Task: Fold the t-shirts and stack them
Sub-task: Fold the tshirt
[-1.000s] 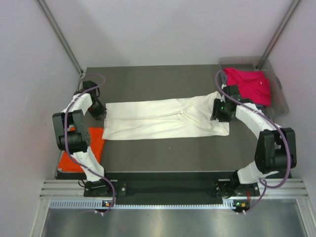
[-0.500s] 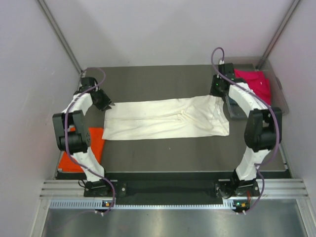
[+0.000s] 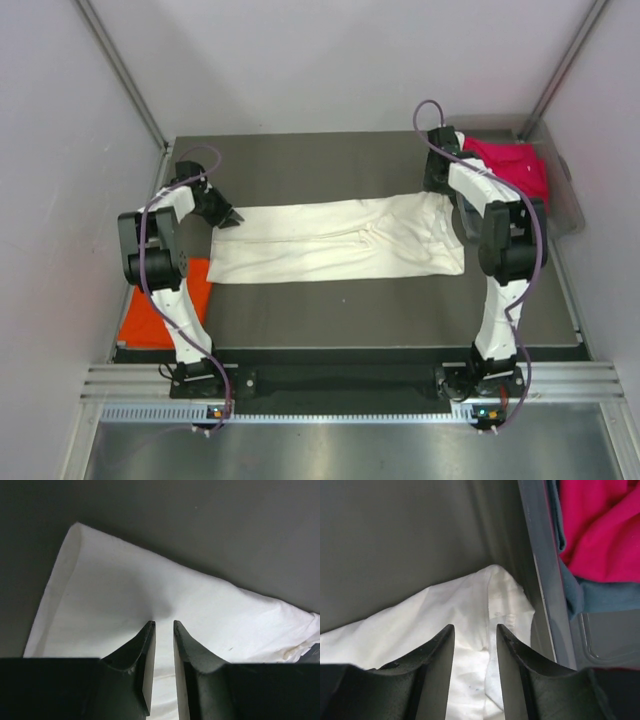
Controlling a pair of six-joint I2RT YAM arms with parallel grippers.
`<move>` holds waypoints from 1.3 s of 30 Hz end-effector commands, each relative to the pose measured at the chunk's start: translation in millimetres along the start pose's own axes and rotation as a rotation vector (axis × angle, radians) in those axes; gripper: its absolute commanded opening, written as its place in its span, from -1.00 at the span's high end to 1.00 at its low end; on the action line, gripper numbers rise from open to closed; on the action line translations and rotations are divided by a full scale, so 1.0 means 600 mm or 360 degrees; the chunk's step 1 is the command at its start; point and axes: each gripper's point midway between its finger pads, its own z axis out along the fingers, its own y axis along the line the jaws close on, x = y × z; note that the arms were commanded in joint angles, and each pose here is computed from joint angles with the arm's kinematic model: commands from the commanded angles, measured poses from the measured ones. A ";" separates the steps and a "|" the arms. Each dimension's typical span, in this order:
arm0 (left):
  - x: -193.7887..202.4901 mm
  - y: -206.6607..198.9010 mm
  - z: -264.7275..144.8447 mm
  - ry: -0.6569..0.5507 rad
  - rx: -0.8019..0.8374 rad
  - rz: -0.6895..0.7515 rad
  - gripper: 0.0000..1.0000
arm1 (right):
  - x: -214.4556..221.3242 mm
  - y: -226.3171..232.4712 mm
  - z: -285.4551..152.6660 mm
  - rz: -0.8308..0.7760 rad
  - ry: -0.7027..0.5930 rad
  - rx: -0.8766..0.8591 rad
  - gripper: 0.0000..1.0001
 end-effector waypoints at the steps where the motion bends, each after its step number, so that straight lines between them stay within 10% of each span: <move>1: -0.010 -0.004 0.004 -0.0008 0.0009 -0.0015 0.49 | -0.035 -0.006 0.001 -0.0051 -0.0092 0.0073 0.21; 7: 0.002 0.021 0.018 0.0055 -0.0091 -0.0044 0.52 | -0.028 -0.001 0.032 -0.0089 -0.0056 0.0075 -0.02; 13: 0.002 0.046 0.025 0.0076 -0.0184 -0.0071 0.52 | -0.010 -0.044 0.044 -0.0082 -0.0026 0.0296 1.00; 19: -0.007 0.055 0.025 0.0055 -0.0226 -0.0068 0.51 | 0.018 -0.099 0.054 -0.0145 0.0021 0.0587 1.00; 25: -0.018 0.051 0.020 0.0036 -0.0234 -0.0021 0.50 | 0.016 -0.085 0.068 -0.0238 0.0058 0.0536 0.58; 32: -0.027 0.032 -0.044 -0.0059 -0.0251 0.0099 0.44 | -0.024 -0.040 -0.061 -0.0239 -0.0050 0.0343 -0.44; 39: 0.031 -0.009 -0.113 -0.0105 -0.0101 0.0165 0.41 | 0.016 0.082 -0.139 -0.0363 -0.0077 -0.0339 -0.50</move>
